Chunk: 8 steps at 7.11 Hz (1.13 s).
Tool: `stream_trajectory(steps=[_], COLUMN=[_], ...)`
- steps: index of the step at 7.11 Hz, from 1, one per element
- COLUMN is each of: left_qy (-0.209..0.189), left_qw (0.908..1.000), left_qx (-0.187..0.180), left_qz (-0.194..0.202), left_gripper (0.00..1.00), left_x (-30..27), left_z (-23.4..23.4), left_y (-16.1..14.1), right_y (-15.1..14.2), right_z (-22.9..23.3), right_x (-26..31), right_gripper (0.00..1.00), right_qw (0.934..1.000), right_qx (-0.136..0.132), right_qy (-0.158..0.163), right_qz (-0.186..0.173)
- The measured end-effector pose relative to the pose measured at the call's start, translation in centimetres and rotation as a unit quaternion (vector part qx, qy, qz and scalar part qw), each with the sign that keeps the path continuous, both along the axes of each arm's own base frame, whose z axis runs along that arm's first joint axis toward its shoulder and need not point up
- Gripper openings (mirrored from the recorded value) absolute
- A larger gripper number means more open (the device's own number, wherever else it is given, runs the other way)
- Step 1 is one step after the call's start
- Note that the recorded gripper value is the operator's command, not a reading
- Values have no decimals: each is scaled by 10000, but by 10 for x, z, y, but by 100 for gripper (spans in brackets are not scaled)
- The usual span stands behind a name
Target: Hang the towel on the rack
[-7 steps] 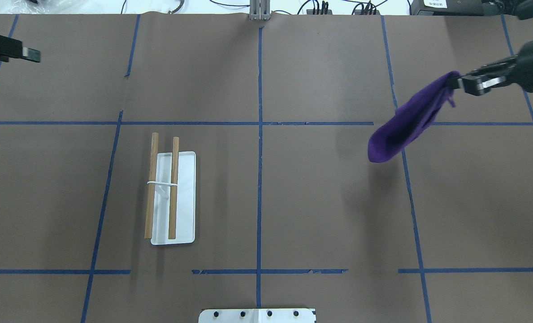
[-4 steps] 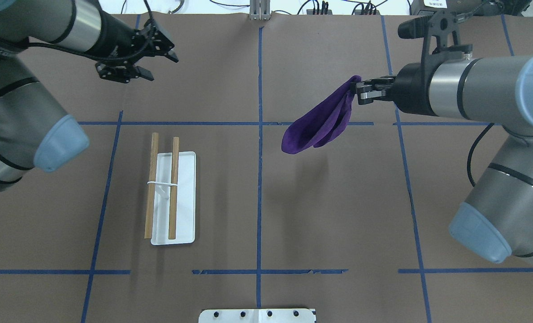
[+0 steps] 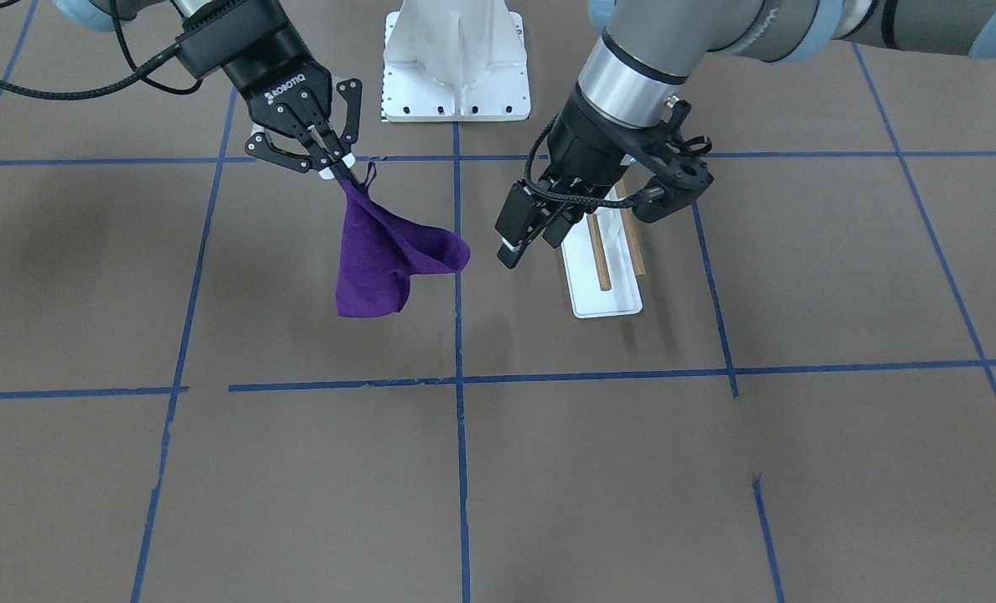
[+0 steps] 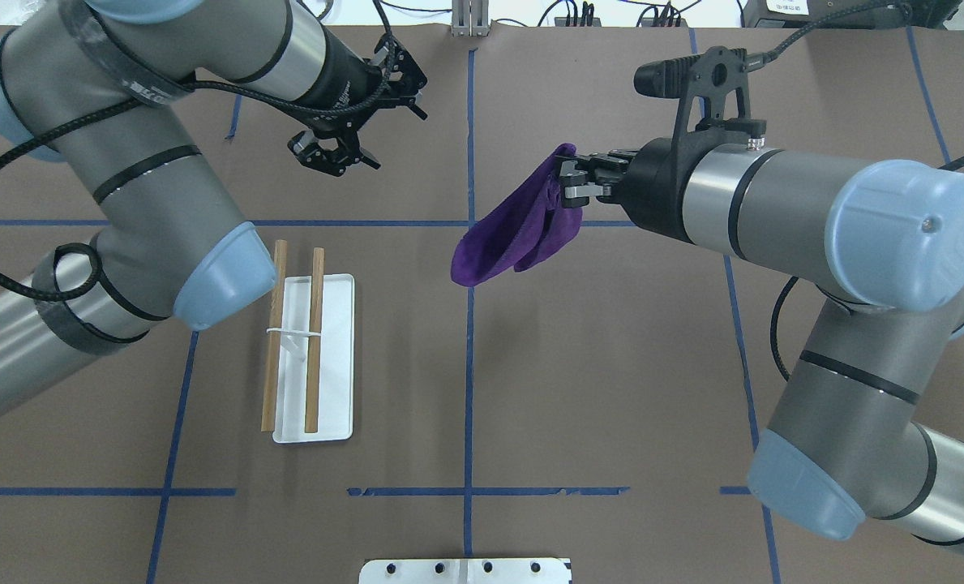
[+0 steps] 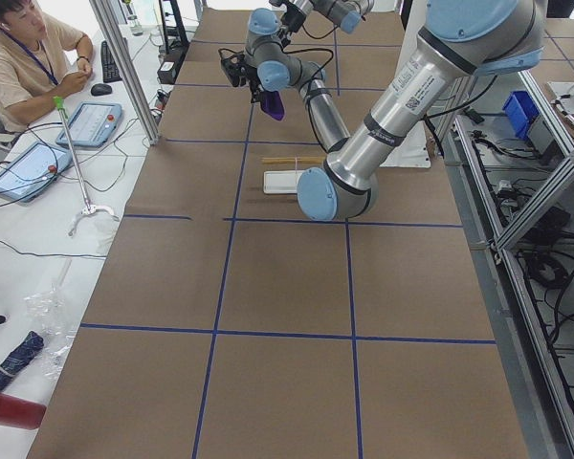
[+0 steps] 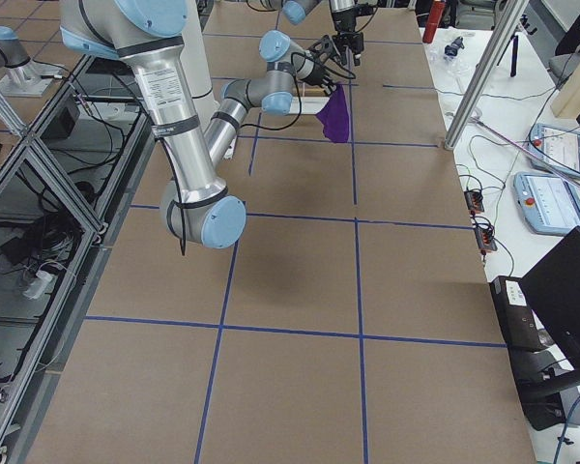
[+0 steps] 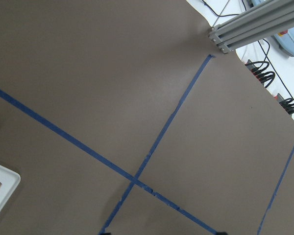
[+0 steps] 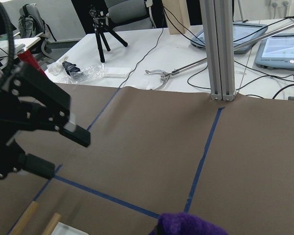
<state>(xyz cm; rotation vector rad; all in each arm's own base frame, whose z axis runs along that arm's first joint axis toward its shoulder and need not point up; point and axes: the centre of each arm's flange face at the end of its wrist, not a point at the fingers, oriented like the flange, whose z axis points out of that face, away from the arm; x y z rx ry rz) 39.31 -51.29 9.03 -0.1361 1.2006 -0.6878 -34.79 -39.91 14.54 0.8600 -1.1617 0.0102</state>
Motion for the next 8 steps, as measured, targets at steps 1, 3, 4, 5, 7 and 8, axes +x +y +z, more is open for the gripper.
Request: stream_trajectory(steps=[1, 3, 4, 5, 7, 8], left_qy=[31, 73, 132, 178, 200, 208], left_qw=[9999, 9994, 9992, 9990, 9989, 9989], left_qx=[-98, -210, -263, -297, -333, -326], left_qz=[113, 268, 289, 289, 280, 281], left_gripper=[77, 75, 75, 75, 72, 72], left_x=[20, 48, 54, 57, 58, 57], left_z=[-3, -8, -16, -23, -25, -26], left_y=[14, 36, 42, 44, 44, 45], right_y=[1, 2, 2, 5, 19, 24], right_z=[-7, -13, -18, -20, -25, -26], right_x=[-2, -2, -2, -5, -13, -15], right_gripper=[0, 0, 0, 0, 0, 0], right_qw=[10000, 9999, 9998, 9997, 9993, 9991], right_qx=[37, 82, 109, 131, 191, 209], right_qy=[-50, -101, -138, -158, -209, -223], right_qz=[28, 105, 120, 151, 244, 286])
